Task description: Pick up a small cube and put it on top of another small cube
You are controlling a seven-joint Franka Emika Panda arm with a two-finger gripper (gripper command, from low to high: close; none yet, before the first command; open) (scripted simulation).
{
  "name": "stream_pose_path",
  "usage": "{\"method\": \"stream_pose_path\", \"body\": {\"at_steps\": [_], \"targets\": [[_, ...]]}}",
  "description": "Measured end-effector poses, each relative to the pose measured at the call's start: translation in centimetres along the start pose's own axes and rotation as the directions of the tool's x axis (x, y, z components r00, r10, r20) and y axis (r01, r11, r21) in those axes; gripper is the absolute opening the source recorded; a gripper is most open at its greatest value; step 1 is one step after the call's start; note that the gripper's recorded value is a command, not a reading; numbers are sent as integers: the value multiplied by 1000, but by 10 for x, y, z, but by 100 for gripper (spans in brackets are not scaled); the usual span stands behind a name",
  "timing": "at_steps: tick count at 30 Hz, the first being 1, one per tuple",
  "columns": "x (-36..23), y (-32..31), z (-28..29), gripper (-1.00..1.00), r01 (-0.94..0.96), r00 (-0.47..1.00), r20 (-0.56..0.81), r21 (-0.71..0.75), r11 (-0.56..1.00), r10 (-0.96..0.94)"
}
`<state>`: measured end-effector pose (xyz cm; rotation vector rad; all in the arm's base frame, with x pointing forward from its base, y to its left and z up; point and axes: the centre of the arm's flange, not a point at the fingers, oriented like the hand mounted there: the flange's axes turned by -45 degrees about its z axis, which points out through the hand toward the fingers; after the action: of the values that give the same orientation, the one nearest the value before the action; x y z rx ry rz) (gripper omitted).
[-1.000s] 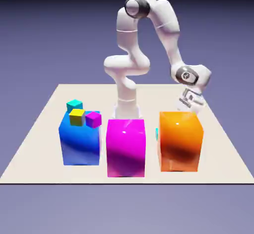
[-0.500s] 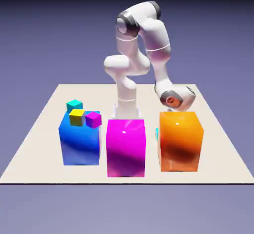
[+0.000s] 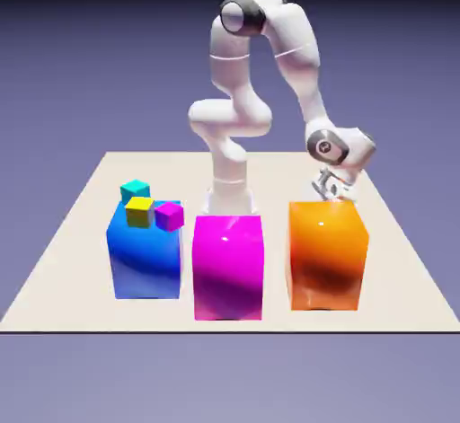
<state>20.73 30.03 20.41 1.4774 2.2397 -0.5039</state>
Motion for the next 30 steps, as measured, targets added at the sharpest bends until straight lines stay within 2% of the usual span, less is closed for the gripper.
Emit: {"method": "stream_pose_path", "body": {"at_steps": [7,14,16,19,23,25,28,30], "targets": [[1,26,-62,-100,288,950,140,-41,957,-280],[-34,68,-130,-100,400,888,233,35,916,-397],[-54,86,-138,-100,286,936,196,53,957,-291],[-120,125,-129,-100,39,989,136,136,990,-58],[-231,163,-93,-100,-320,947,105,281,905,303],[-319,168,-52,-100,-530,842,131,384,756,523],[-479,123,33,-100,-775,541,260,524,354,800],[-499,118,33,-100,-811,448,292,530,247,845]]}}
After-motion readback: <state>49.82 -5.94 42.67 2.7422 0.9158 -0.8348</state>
